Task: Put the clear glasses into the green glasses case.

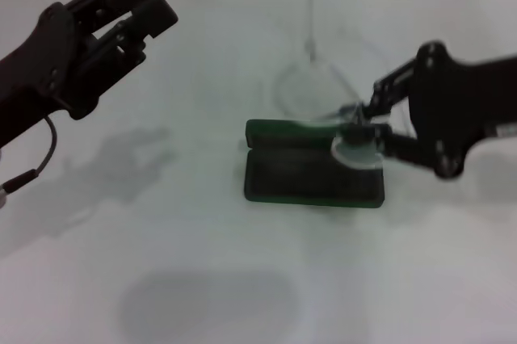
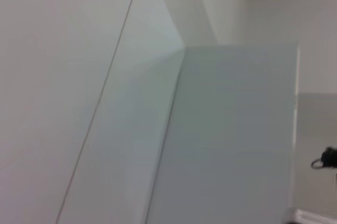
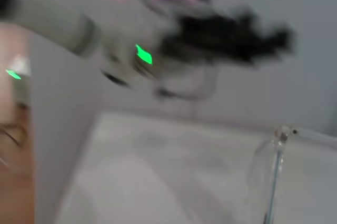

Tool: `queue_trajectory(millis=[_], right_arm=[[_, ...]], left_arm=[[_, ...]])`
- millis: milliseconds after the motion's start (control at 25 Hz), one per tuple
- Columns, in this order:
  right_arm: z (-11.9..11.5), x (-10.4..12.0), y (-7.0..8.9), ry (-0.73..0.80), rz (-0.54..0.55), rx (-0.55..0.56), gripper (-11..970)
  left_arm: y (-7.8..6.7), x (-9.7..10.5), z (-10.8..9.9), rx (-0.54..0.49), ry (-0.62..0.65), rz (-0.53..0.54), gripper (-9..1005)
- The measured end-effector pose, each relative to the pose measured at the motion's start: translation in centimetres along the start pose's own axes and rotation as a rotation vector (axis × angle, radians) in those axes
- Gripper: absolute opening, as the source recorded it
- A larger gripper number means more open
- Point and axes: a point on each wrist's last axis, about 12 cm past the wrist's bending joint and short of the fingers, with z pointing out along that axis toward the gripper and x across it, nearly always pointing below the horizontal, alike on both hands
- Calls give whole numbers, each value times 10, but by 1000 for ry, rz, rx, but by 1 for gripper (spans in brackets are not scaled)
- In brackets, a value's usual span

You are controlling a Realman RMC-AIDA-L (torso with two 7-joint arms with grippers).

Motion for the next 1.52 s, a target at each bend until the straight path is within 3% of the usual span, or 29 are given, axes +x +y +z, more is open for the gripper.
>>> queue_trajectory(millis=[160, 280, 400, 800, 1520], right_arm=[[7, 13, 21, -192, -135, -51, 114], [16, 19, 25, -258, -155, -76, 114], [30, 25, 23, -293, -154, -102, 115], [70, 29, 15, -271, -146, -164, 114], [70, 17, 28, -327, -230, -192, 113]], left_arm=[[0, -3, 6, 42, -5, -27, 413], [1, -1, 11, 65, 12, -47, 413], [2, 5, 15, 83, 19, -63, 412], [1, 11, 23, 128, 21, -65, 167], [4, 22, 22, 113, 56, -80, 143]])
